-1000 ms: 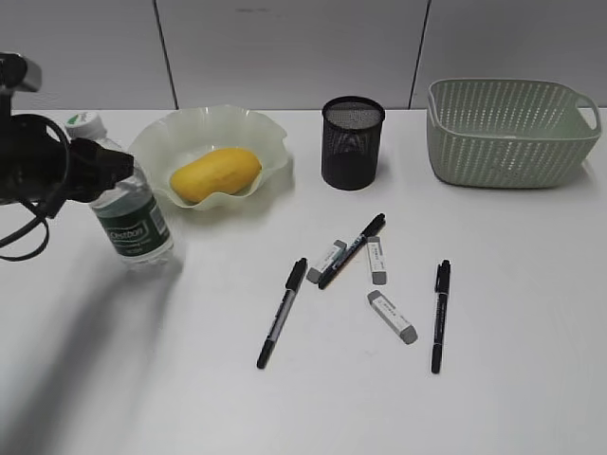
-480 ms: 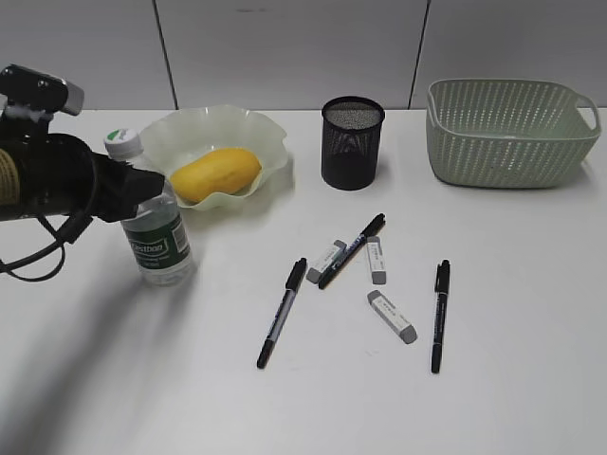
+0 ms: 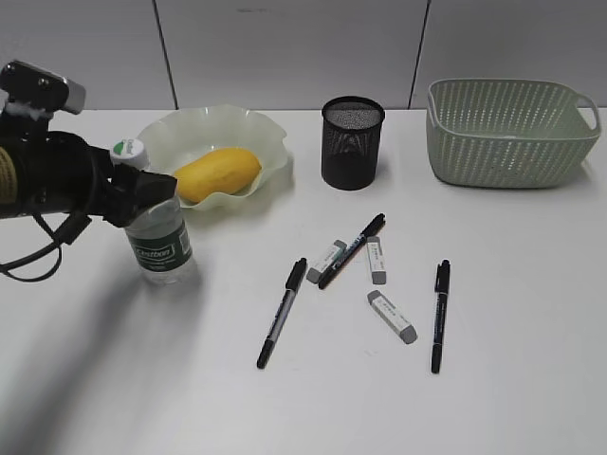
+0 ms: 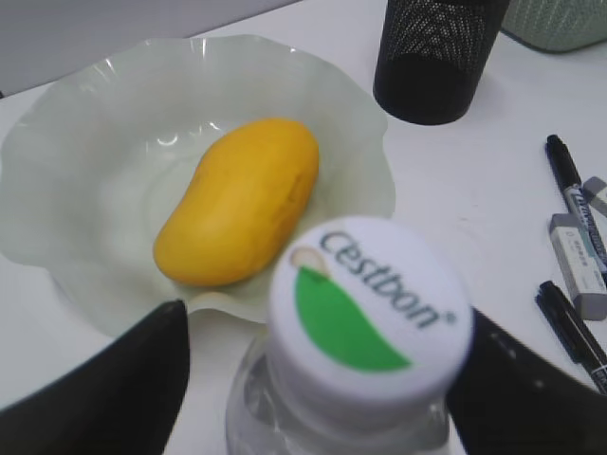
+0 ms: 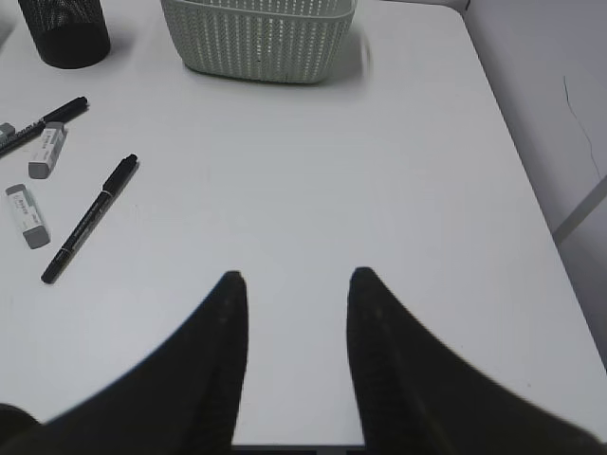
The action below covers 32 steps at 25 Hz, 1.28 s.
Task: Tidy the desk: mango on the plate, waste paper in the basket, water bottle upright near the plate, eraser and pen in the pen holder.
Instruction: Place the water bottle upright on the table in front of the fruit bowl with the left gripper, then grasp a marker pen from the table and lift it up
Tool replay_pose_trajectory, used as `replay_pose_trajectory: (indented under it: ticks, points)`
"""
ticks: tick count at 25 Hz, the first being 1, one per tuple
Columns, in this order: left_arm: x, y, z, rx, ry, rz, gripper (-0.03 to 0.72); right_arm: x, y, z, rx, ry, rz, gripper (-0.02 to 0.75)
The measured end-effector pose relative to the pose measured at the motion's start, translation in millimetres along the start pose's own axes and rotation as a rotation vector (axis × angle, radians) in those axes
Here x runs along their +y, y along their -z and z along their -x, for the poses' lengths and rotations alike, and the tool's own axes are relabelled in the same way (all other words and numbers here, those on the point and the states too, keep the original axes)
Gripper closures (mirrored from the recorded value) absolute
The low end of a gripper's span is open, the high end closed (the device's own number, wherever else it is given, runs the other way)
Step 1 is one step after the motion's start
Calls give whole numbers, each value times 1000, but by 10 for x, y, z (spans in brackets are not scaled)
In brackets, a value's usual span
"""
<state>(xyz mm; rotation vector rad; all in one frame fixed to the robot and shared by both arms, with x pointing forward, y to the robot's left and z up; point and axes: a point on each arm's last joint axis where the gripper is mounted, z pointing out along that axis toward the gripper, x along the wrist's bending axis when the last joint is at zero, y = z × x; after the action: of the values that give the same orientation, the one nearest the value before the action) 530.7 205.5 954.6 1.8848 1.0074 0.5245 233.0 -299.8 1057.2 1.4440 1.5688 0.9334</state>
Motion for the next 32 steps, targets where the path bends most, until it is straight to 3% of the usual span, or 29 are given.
replay_pose_trajectory:
  ticks: [4,8,11,15,17,21,24,32]
  points:
    - [185,172,27,21,-21,70,55,0,0,0,0,0,0,442]
    - [473,585,45,136,-24,150,81,0,0,0,0,0,0,442]
    - [577,1004,3,328,0,129,162,0,0,0,0,0,0,442]
    - [462,1620,-66,646,167,-17,270,0,0,0,0,0,0,442]
    - [351,1912,-18,734,263,-97,300,0,0,0,0,0,0,442]
    - [198,2415,255,687,324,-126,315,0,0,0,0,0,0,442]
    - [42,2738,465,630,330,-76,316,0,0,0,0,0,0,442]
    - [-495,3178,736,629,326,33,316,0,0,0,0,0,0,442]
